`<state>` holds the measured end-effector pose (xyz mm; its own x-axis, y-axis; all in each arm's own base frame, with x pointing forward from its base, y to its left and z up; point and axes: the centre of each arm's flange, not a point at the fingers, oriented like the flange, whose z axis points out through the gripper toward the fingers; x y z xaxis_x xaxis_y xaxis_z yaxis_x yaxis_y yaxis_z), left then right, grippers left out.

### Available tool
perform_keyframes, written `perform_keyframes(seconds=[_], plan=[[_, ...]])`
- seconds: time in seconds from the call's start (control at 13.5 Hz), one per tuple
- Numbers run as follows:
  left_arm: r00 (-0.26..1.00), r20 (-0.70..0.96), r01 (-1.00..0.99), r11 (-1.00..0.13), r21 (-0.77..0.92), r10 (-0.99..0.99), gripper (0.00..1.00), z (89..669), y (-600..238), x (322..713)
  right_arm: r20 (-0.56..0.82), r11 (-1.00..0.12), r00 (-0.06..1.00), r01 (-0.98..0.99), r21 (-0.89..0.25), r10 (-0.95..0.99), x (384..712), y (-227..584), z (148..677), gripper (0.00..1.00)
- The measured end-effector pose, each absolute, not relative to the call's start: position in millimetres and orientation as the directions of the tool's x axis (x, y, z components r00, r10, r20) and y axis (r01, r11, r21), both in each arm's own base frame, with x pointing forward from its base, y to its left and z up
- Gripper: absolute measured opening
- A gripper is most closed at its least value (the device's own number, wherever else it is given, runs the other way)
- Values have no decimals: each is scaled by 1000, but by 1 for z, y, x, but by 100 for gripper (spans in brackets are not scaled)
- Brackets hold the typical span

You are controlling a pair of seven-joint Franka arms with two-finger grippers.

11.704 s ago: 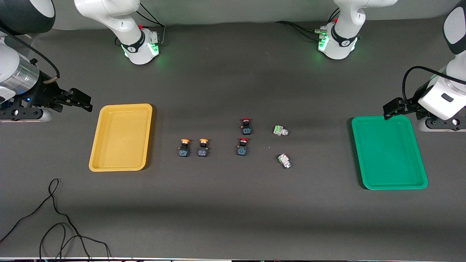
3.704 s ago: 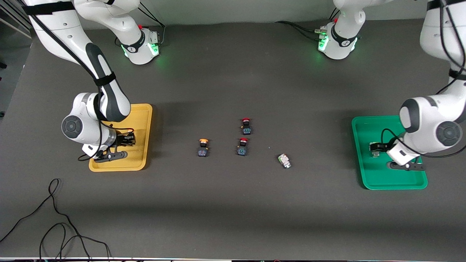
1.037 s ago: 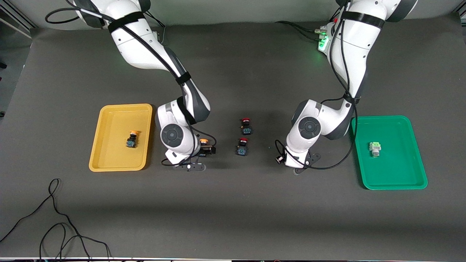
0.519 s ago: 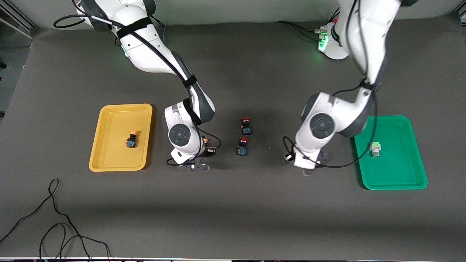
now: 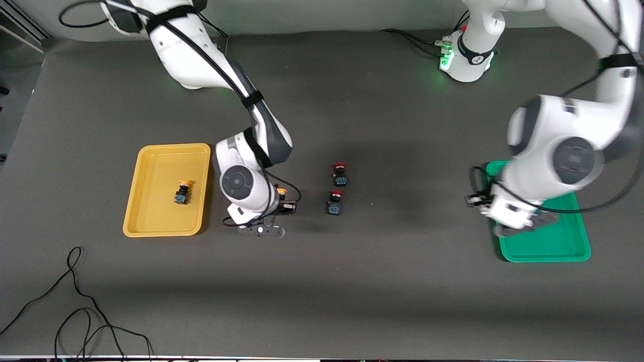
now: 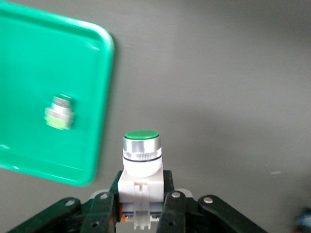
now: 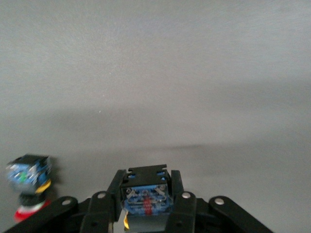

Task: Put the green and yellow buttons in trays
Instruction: 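Carry the green button to the green tray while the right gripper carries yellow, then open both grippers to release the buttons into the trays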

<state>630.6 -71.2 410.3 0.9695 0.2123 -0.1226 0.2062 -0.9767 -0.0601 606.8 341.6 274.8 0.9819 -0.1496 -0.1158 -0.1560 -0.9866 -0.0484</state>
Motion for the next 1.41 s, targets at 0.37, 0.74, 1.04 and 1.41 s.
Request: perform_keyframes(seconds=[0.37, 0.74, 1.04, 1.41], plan=[[983, -171, 55, -997, -51, 63, 33, 384, 105, 626, -180, -967, 954, -252, -40, -241, 615, 237, 413, 41], [994, -110, 13, -999, -52, 18, 33, 255, 134, 621, -222, -986, 964, -162, -41, -149, 618, 106, 448, 41], [996, -94, -6, -999, -37, -2, 33, 198, 163, 613, -256, -997, 966, -61, -43, -49, 606, 21, 411, 41], [998, -61, -9, -999, -42, -6, 73, 221, 164, 621, -173, -999, 984, 32, -16, 34, 580, -40, 324, 41]])
